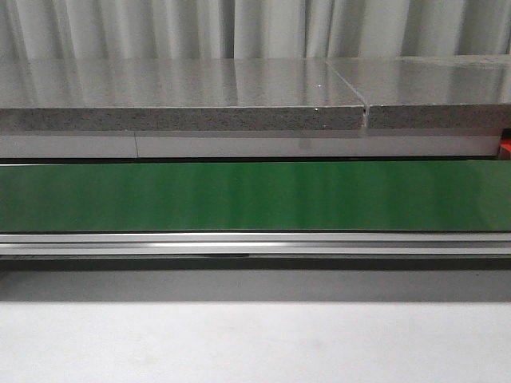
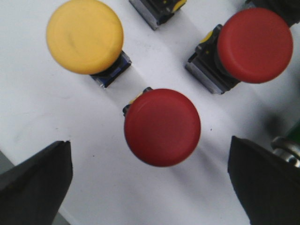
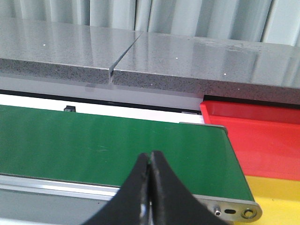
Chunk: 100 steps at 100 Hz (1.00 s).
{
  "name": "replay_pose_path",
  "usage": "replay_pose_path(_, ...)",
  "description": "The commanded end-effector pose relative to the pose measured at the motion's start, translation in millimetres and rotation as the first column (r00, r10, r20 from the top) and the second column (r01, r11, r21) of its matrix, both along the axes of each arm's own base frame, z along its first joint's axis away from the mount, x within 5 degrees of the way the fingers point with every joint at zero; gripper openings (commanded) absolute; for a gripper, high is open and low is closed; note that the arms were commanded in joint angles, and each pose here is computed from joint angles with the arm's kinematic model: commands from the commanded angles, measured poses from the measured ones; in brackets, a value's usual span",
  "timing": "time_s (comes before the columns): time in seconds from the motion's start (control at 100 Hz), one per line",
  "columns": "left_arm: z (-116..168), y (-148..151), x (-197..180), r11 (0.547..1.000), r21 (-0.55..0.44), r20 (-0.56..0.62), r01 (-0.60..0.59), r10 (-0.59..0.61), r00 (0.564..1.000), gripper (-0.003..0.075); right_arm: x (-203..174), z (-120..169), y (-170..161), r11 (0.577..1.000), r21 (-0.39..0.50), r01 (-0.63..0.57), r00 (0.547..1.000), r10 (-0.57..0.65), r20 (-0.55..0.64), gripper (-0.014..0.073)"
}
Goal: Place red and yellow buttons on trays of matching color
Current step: 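Close the left gripper on the red button and lift it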
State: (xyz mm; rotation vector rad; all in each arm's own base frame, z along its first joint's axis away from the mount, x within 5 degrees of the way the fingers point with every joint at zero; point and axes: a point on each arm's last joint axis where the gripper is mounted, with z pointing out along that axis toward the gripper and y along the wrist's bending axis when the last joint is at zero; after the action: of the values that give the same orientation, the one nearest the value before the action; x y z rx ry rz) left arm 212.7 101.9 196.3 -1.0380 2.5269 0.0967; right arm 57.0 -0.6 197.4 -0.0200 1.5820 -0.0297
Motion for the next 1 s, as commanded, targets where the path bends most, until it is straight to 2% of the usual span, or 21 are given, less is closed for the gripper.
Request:
replay_pose_path(0.0,9.6,4.5,10.7,1.0,0.022,0.092,-0.013,0.011,0.996,0.0663,-2.2,12.2,0.5,1.0,-0.01,-0.004,0.994,0.005,0.112,-0.0069)
replay_pose_path(0.4,7.2,6.7,18.0,0.999,0.029,0.143,-0.017,0.013,0.99,0.0662,-2.2,12.2,0.5,1.0,-0.01,-0.004,0.994,0.005,0.112,-0.0069)
replay_pose_path(0.53,7.0,6.5,17.7,0.999,0.027,0.139,-0.018,0.014,0.99,0.0626,-2.2,12.2,0.5,1.0,-0.01,-0.004,0.994,0.005,0.112,-0.0069)
replay_pose_path(0.65,6.3,6.2,16.7,1.0,0.023,0.127,-0.018,0.015,0.992,0.0521,-2.2,12.2,0.5,1.0,-0.01,-0.004,0.994,0.005,0.112,-0.0069)
replay_pose_path(0.84,5.1,5.5,14.6,1.0,0.013,0.101,-0.019,0.018,0.995,0.0268,-2.2,12.2,0.5,1.0,-0.01,-0.004,0.994,0.005,0.112,-0.0069)
replay_pose_path(0.99,4.8,5.3,14.1,1.0,0.01,0.095,-0.02,0.019,0.995,0.0104,-2.2,12.2,0.5,1.0,-0.01,-0.004,0.994,0.005,0.112,-0.0069)
